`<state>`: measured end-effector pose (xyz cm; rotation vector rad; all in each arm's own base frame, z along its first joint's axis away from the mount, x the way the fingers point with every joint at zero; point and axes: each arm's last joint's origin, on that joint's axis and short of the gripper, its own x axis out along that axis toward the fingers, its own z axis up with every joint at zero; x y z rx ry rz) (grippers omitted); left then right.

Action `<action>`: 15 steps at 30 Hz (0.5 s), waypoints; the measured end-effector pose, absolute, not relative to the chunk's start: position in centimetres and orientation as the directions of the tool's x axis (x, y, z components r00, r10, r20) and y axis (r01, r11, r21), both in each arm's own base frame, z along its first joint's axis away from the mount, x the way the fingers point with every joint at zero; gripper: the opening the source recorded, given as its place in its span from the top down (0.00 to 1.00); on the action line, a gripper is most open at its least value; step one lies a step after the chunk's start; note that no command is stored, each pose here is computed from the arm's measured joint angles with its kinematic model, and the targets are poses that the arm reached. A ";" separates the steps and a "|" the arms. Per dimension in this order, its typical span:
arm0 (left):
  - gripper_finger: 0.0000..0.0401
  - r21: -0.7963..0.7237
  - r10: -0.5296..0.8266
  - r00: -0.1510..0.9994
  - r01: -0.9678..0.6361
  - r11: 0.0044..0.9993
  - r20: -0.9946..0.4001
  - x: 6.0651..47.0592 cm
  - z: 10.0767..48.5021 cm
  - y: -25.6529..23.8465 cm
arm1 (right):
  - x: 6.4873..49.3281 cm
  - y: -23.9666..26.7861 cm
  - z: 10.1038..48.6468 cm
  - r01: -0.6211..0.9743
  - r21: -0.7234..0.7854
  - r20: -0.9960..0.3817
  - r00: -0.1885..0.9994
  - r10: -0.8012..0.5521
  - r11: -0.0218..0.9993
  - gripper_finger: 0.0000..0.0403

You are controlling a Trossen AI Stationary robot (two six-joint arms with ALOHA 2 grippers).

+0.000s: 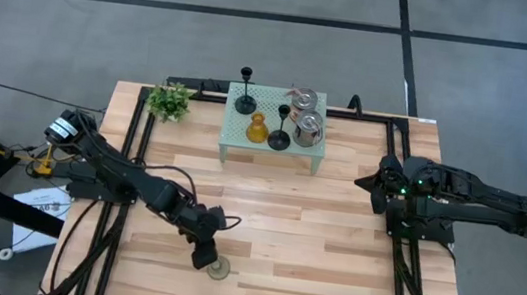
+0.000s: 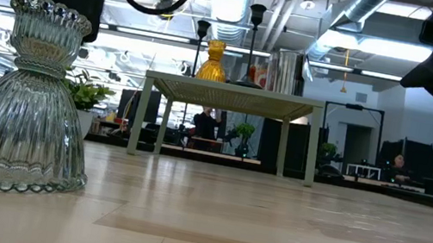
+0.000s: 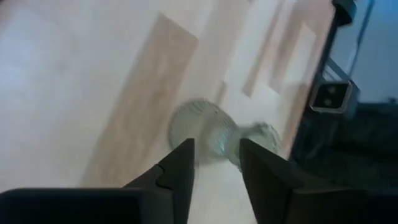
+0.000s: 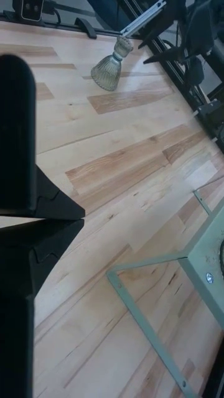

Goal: Pick & Place candle stick holders
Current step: Put the green glass candle holder on the shelf

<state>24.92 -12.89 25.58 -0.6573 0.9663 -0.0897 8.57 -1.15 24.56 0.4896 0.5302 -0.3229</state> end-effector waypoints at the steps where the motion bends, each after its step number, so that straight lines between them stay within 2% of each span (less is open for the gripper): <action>1: 0.67 -0.569 -0.375 0.569 -0.209 0.795 -0.732 24.9 25.6 -13.0 | 8.6 -1.1 24.6 0.414 0.359 -0.552 0.817 -0.167 0.837 1.00; 9: 0.59 -0.613 -0.444 0.547 -0.168 0.772 -0.710 24.6 25.8 -13.9 | 8.6 -1.1 24.6 0.412 0.356 -0.552 0.817 -0.167 0.839 1.00; 15: 0.57 -0.596 -0.401 0.589 -0.176 0.783 -0.702 24.8 25.9 -13.9 | 8.6 -1.1 24.6 0.410 0.352 -0.552 0.817 -0.167 0.842 1.00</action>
